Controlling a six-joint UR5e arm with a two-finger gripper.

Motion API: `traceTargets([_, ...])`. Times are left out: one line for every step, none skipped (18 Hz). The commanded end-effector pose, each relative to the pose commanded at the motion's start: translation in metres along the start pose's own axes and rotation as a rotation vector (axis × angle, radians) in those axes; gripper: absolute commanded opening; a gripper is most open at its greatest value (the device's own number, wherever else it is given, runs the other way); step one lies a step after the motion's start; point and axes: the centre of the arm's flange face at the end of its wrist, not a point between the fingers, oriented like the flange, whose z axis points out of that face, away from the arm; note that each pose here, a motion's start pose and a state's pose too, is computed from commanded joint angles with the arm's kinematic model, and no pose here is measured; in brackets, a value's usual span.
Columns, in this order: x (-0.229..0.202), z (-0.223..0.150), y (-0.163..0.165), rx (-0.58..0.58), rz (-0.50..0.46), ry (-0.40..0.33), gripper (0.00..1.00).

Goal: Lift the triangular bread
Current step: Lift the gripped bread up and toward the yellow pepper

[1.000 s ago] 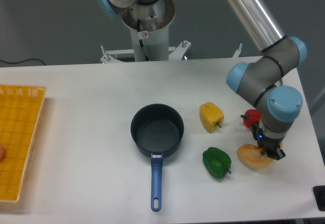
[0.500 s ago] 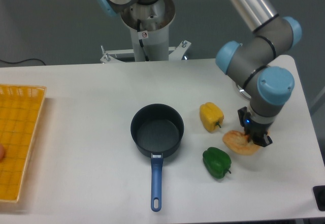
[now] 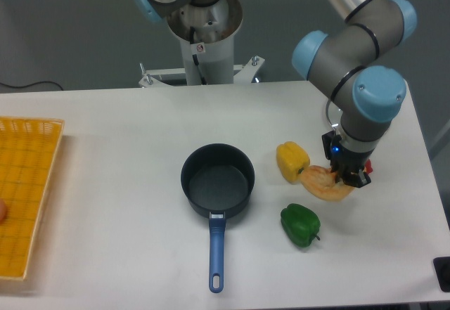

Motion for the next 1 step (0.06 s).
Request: traceTargets([0.0000,-0.0003,0.0004,-0.014,0.001,0.000,0.05])
